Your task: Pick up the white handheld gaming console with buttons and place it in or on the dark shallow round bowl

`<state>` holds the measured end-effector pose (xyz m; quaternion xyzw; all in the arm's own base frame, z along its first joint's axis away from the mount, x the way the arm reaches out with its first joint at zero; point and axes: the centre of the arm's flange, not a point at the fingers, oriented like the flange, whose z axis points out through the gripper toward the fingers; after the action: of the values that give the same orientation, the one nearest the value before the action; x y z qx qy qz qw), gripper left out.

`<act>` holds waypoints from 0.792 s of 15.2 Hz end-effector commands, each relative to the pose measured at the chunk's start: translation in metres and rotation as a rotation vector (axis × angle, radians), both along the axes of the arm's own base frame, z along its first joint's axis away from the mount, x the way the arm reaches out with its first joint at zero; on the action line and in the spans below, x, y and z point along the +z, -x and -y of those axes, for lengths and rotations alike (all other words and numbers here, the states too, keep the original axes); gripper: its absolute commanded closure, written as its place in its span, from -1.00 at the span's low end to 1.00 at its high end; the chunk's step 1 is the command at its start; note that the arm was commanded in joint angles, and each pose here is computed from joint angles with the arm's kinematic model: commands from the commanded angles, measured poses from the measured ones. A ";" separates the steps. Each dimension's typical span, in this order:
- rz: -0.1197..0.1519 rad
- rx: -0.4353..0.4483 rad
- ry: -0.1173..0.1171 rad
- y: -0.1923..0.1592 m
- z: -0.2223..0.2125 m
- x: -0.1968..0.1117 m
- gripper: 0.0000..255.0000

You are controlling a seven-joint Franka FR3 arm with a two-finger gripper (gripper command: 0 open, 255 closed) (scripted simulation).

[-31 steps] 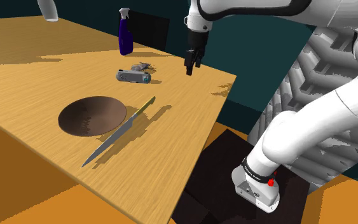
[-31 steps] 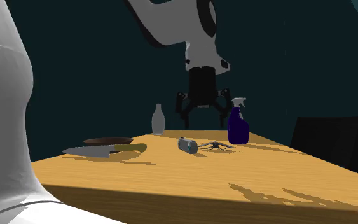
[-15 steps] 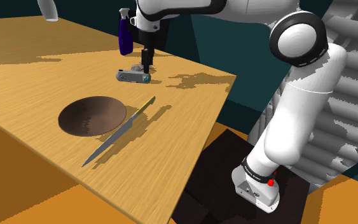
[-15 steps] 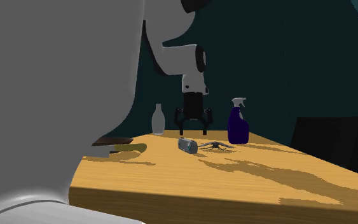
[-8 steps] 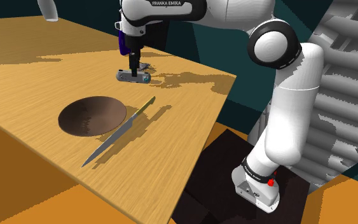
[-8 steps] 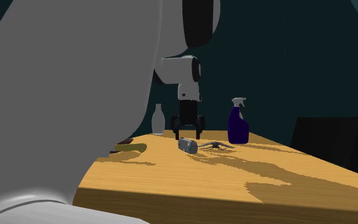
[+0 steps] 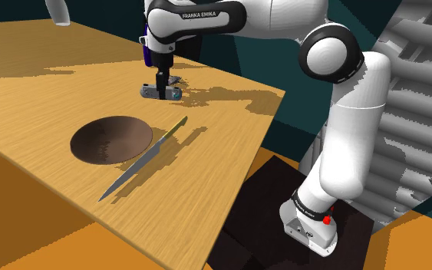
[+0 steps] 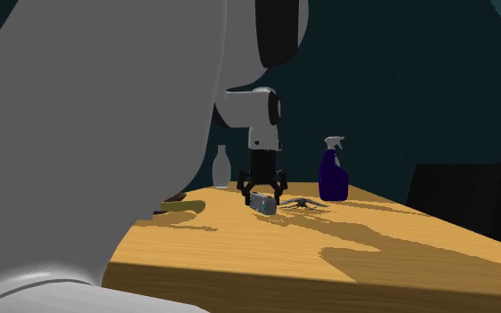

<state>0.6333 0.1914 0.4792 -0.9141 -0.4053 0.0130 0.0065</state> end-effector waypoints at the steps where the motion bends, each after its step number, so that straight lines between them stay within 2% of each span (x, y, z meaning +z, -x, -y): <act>1: 0.000 0.000 0.000 0.000 0.000 0.000 -1.00; 4: 0.000 0.000 0.000 0.000 0.000 0.000 -1.00; 5: 0.000 0.000 0.000 0.000 0.000 0.000 1.00; 12: 0.000 0.000 0.000 0.000 0.000 0.000 1.00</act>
<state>0.6331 0.1917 0.4791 -0.9140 -0.4054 0.0128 0.0065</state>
